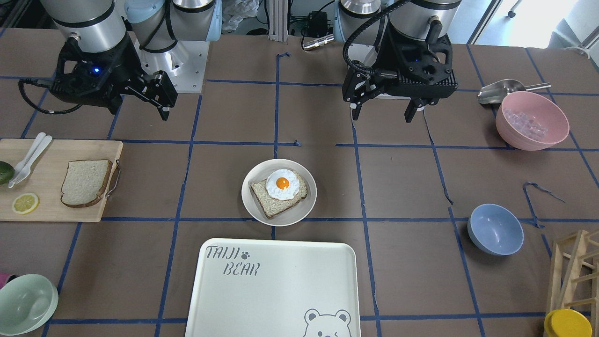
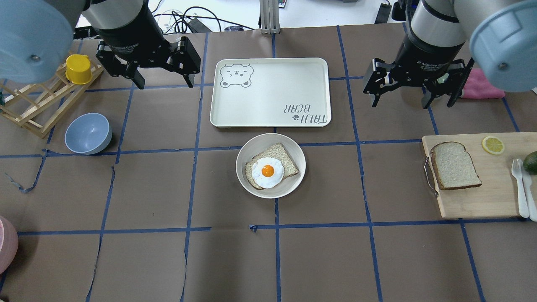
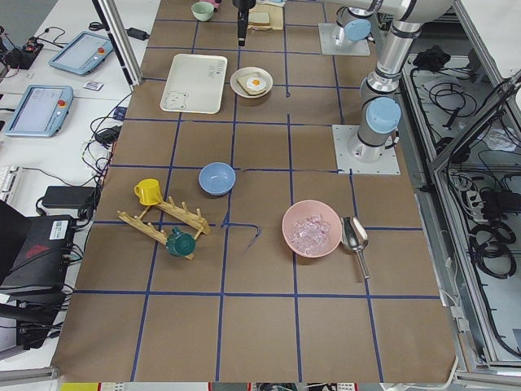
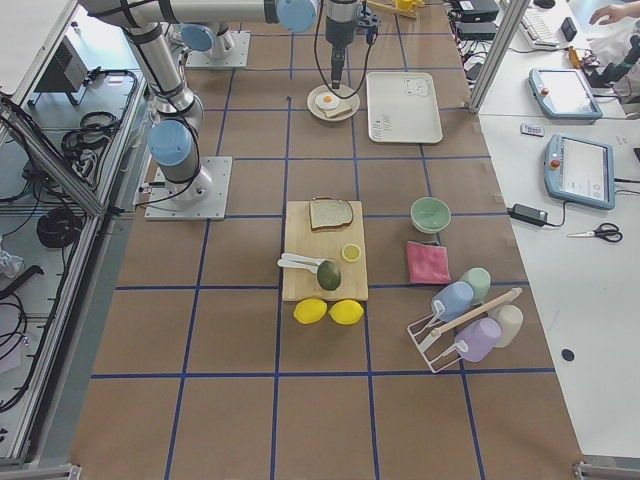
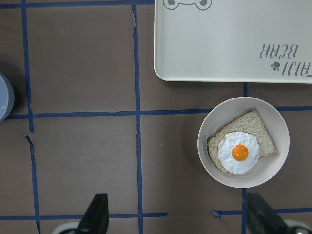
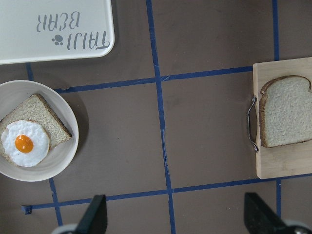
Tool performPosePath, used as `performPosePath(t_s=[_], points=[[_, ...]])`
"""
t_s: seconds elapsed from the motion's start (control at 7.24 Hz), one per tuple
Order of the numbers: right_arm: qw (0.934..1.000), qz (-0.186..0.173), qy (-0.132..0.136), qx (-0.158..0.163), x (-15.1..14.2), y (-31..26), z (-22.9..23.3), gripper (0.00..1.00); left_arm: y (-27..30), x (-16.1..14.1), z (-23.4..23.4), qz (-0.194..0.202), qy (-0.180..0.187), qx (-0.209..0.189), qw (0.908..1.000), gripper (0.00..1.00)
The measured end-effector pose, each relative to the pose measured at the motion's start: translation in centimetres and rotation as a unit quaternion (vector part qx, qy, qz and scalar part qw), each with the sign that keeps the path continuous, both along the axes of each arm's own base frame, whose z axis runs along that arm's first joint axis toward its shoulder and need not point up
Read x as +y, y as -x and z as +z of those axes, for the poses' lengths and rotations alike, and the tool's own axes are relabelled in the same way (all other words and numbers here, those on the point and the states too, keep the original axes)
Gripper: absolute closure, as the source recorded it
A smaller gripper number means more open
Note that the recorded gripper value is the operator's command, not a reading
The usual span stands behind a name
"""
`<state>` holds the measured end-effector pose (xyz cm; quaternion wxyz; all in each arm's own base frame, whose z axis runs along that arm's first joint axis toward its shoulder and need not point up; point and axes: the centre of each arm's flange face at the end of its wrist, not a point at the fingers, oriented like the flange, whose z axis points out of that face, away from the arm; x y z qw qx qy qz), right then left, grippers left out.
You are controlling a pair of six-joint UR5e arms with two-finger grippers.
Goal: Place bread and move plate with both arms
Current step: 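Move the right gripper toward the bread slice on the wooden board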
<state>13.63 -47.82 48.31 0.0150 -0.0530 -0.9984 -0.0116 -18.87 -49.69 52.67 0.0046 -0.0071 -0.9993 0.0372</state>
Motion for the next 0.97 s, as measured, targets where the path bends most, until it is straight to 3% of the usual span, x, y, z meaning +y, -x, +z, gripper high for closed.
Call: performPosePath(t_s=[0.28,0.83,0.97], points=[[1.0000,-0.002,-0.009,0.001,-0.5,0.4,-1.3,0.00,0.0,0.0,0.0,0.000,0.000,0.000,1.0000,0.00],[0.9978,-0.014,-0.064,0.006,-3.4,2.8,-7.3,0.00,0.0,0.0,0.0,0.000,0.000,0.000,1.0000,0.00],[0.9973,-0.017,-0.070,0.011,-4.2,4.7,-9.0,0.05,0.0,0.0,0.0,0.000,0.000,0.000,1.0000,0.00]])
